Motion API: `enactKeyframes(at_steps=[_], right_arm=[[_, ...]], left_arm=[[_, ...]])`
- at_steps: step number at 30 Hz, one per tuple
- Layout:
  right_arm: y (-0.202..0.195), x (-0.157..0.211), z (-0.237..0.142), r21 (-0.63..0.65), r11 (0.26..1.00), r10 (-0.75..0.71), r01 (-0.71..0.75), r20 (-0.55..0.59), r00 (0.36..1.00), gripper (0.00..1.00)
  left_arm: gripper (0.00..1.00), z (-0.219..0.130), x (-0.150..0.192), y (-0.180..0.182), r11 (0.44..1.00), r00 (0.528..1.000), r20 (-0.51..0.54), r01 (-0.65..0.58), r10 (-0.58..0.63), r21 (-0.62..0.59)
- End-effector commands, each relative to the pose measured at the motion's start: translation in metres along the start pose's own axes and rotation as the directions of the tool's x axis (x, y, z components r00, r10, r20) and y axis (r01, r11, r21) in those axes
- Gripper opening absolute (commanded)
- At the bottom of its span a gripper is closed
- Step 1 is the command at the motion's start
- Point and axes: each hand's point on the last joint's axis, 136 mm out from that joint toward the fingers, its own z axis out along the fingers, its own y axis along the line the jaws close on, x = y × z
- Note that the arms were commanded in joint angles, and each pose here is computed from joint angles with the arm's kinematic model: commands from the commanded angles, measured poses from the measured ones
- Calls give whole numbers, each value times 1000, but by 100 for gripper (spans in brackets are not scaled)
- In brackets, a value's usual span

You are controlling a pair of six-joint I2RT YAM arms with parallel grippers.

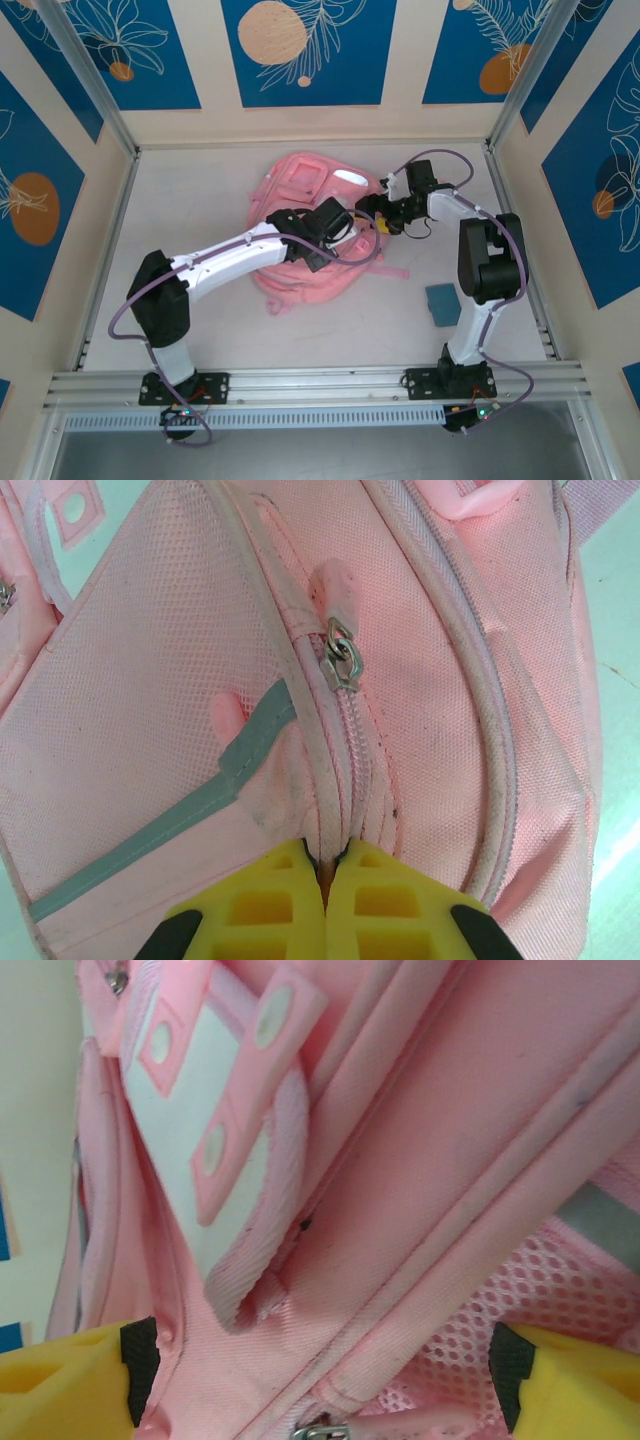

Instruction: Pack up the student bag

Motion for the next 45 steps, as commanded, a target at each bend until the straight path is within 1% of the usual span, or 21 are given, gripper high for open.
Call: enactKeyframes(at_steps=[1,2,4,8,11,16,21,24,26,32,35,38,42,45], right_arm=[[25,19,-2,-140,990,-26,17,-63,998,87],[29,23,-3,-173,985,-27,15,-70,997,86],[35,30,-6,-194,981,-25,10,-75,997,84],[31,40,-11,-155,988,-15,6,-60,998,81],[28,46,-13,-135,991,-30,22,-53,998,75],[27,46,-12,-119,992,-46,39,-53,998,59],[17,46,-7,-67,996,-62,58,-60,996,44],[8,45,-4,-24,997,-75,73,-62,995,33],[5,44,-3,-5,996,-89,89,-62,994,23],[-7,31,-14,172,975,-140,138,-3,990,11],[-3,23,-21,247,951,-196,185,21,980,7],[0,20,-27,313,924,-238,219,23,971,6],[-9,17,-33,435,866,-278,246,9,961,5],[-9,18,-34,483,823,-329,299,-24,944,5]], left_arm=[[0,-13,-8,16,998,998,48,33,-30,-48],[0,-13,-8,16,998,998,49,33,-31,-48],[0,-13,-8,16,998,998,48,31,-29,-49],[0,-11,-5,19,997,999,41,34,-32,-62],[0,-10,-4,19,997,999,36,38,-35,-66],[0,-10,-6,19,997,999,41,39,-37,-65],[0,-11,-7,19,997,998,45,42,-39,-58],[0,-10,-7,18,998,998,44,41,-38,-56],[0,-9,-6,18,998,998,42,40,-37,-56],[0,-7,-4,19,997,999,35,38,-36,-63],[0,-5,-4,19,997,999,35,32,-30,-69],[0,-5,-4,20,997,999,37,27,-24,-71],[0,-4,-4,18,998,999,42,17,-14,-64],[0,-5,-5,16,999,998,56,9,-6,-51]])
